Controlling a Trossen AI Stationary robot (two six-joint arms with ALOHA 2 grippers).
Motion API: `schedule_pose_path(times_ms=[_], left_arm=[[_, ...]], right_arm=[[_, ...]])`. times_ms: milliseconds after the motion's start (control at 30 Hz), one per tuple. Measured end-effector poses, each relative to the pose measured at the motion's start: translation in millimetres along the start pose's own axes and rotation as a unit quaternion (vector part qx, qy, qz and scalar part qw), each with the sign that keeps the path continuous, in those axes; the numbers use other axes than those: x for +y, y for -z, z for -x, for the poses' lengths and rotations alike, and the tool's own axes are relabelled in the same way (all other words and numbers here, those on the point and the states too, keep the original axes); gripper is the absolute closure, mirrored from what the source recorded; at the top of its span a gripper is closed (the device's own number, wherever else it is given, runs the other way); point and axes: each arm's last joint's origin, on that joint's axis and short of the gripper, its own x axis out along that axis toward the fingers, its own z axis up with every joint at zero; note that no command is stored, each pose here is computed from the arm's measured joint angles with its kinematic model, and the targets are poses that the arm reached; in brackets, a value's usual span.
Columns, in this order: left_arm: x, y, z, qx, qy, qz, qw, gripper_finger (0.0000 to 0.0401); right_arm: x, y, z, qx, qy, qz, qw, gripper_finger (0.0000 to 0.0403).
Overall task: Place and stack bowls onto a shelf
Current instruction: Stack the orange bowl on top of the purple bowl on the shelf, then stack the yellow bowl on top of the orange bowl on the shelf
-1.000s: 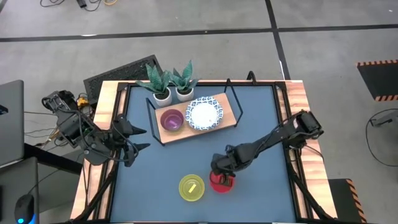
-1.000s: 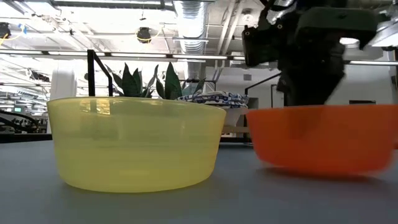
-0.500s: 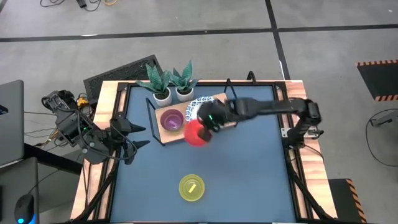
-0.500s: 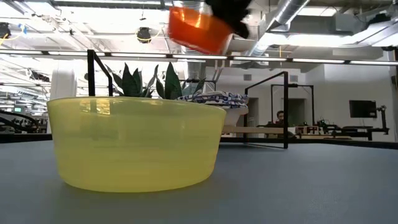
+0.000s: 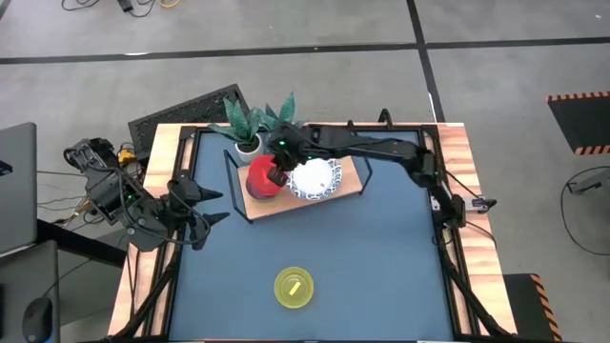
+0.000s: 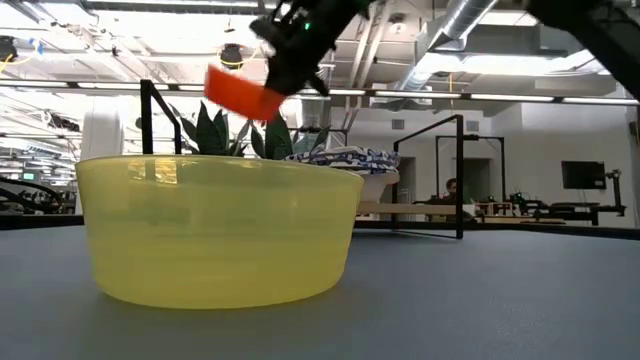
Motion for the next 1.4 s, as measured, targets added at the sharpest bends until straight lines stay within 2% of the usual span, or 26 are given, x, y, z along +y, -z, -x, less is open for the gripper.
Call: schedule_pose_path(times_ms=[333,500,667,967,1100,1300,1400], left_arm=[[2,1,0,-0.005,-0.013,-0.006,1.000,0.0154],[2,1,0,-0.006,-0.017,-0.008,1.000,0.0154],[3,1,0,-0.007,-0.019,-0.010,1.000,0.0154],[3,1,0,-0.010,-0.021,-0.010,1.000,0.0154],[3,1,0,-0.010,-0.021,-0.010,1.000,0.0154],[3,1,0,-0.009,-0.023,-0.005,1.000,0.0154],[3,1,0,-0.007,-0.021,-0.003,1.000,0.0154]], right_arm=[[-10,14,-57,0.043,-0.008,0.000,0.999,0.0381],[-16,11,-57,0.036,-0.017,0.003,0.999,0.0381],[-21,11,-59,0.035,-0.017,0.001,0.999,0.0347],[-24,9,-58,0.032,-0.043,0.024,0.998,0.0328],[-25,9,-58,0.033,-0.045,0.022,0.998,0.0297],[-27,8,-58,0.030,-0.049,0.000,0.998,0.0225],[-23,6,-44,0.049,-0.060,-0.014,0.997,0.0205]])
